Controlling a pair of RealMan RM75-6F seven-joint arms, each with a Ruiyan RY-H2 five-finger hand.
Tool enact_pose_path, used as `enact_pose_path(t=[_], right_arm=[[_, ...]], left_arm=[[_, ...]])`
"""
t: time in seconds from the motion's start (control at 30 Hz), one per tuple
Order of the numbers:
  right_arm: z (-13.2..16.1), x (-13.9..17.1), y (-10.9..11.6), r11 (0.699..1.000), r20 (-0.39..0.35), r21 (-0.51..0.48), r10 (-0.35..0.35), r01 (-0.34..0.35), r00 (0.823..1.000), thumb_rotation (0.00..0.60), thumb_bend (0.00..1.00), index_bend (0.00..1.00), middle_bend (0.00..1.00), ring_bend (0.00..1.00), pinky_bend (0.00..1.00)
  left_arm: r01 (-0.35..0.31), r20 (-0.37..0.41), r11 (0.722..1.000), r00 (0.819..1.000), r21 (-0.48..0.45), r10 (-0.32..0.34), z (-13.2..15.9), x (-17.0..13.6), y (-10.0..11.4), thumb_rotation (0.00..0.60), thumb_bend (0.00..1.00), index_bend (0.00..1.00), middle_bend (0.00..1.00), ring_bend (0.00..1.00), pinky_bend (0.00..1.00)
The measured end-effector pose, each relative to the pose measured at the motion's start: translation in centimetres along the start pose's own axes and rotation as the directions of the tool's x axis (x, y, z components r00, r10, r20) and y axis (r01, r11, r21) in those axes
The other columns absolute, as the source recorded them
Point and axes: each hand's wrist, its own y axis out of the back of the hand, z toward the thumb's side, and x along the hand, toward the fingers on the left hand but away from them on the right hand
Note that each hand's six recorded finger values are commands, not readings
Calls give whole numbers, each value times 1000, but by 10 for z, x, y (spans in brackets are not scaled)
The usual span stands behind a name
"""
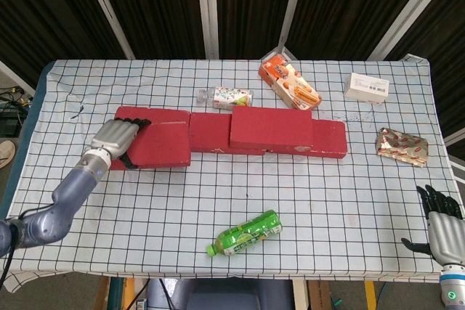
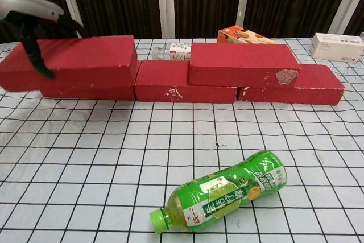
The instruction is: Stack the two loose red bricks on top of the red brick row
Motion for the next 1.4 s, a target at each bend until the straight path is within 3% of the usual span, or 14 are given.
enact_pose_path(t=[0.13, 0.33, 0.53, 0.73, 1.0, 1.4], right_arm=[[-4, -6, -1, 1000, 39, 5, 1, -1, 999, 600, 172, 0, 0, 0, 0], [-6, -11, -3, 1000, 70, 14, 2, -3, 998, 600, 171, 0, 0, 0, 0], [-9, -15, -4, 1000, 94, 20, 5, -7, 996, 600, 172, 0, 0, 0, 0], [-14, -19, -5, 1000, 118, 25, 9, -12, 993, 600, 172, 0, 0, 0, 0], [-14, -20, -6, 1000, 116, 24, 10, -13, 993, 600, 171, 0, 0, 0, 0], [-15, -20, -4, 1000, 118, 18, 7, -9, 993, 600, 171, 0, 0, 0, 0]], left_arm=[[-39, -30, 998, 999, 40, 40, -7, 21, 40, 600, 85, 198, 252, 216, 189], [-58, -55, 995, 997, 81, 62, -10, 52, 59, 600, 85, 194, 240, 199, 183], [-47, -45, 993, 998, 110, 52, 1, 83, 59, 600, 85, 190, 215, 186, 177], [-13, 3, 998, 1000, 64, 12, 21, 103, 50, 600, 51, 181, 212, 183, 177], [27, 48, 999, 998, 35, -29, 37, 112, 35, 600, 50, 187, 211, 183, 177], [23, 82, 999, 996, 22, -25, 51, 116, 32, 600, 51, 189, 211, 183, 177]])
